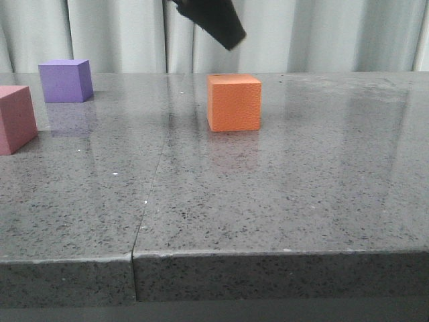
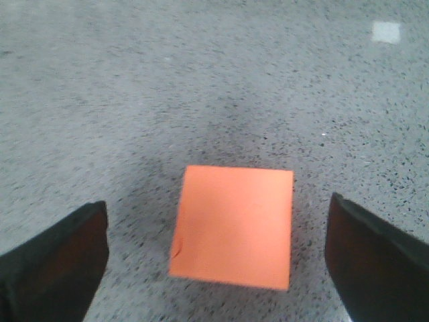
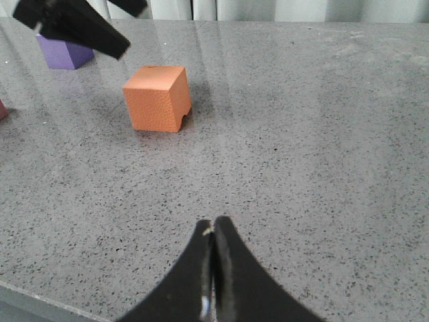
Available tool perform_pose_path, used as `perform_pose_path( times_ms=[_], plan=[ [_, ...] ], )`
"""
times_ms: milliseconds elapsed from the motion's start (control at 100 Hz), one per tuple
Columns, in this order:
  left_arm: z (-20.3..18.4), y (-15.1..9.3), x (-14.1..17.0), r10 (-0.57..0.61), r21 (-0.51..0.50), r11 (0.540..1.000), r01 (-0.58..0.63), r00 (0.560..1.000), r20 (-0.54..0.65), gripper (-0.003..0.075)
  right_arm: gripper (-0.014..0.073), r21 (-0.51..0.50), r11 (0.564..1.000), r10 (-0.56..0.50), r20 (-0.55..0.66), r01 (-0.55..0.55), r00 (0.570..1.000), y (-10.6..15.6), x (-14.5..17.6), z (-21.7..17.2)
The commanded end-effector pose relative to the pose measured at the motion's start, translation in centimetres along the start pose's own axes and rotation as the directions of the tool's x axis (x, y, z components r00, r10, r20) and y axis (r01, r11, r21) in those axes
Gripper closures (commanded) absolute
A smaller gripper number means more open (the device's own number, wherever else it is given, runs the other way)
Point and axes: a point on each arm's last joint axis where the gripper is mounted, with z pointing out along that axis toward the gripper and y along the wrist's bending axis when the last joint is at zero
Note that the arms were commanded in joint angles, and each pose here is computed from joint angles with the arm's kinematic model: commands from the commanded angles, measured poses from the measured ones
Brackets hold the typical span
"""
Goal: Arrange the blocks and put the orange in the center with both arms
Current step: 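Lower the left gripper onto the orange cube and grasp it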
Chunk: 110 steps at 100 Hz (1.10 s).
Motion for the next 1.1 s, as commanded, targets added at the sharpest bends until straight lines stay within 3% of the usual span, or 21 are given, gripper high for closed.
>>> perform_pose_path(
  times_ms=[0, 670, 740, 890, 1090],
  plan=[
    [-1.8, -0.6, -2.4, 0.038, -0.042, 0.999, -0.034, 0.994, 0.099, 0.0104, 0.0664, -0.007, 1.0, -0.019, 0.102, 0.02, 0.995, 0.2, -1.5, -0.2],
    [4.7, 0.0, 0.2, 0.009, 0.035, 0.999, -0.01, 1.0, 0.014, 0.0107, 0.0664, -0.007, 1.0, -0.019, 0.102, 0.02, 0.995, 0.2, -1.5, -0.2],
    [4.7, 0.0, 0.2, 0.012, 0.034, 0.999, -0.012, 1.0, 0.015, 0.0164, 0.0664, -0.007, 1.0, -0.019, 0.102, 0.02, 0.995, 0.2, -1.5, -0.2],
    [4.6, 0.0, 0.1, 0.014, 0.039, 0.999, -0.015, 1.0, 0.014, 0.0394, 0.0664, -0.007, 1.0, -0.019, 0.102, 0.02, 0.995, 0.2, -1.5, -0.2],
    [3.3, 0.0, -0.6, -0.044, 0.037, 0.998, 0.044, 0.999, 0.004, 0.0405, 0.0664, -0.007, 1.0, -0.019, 0.102, 0.02, 0.995, 0.2, -1.5, -0.2]
  ],
)
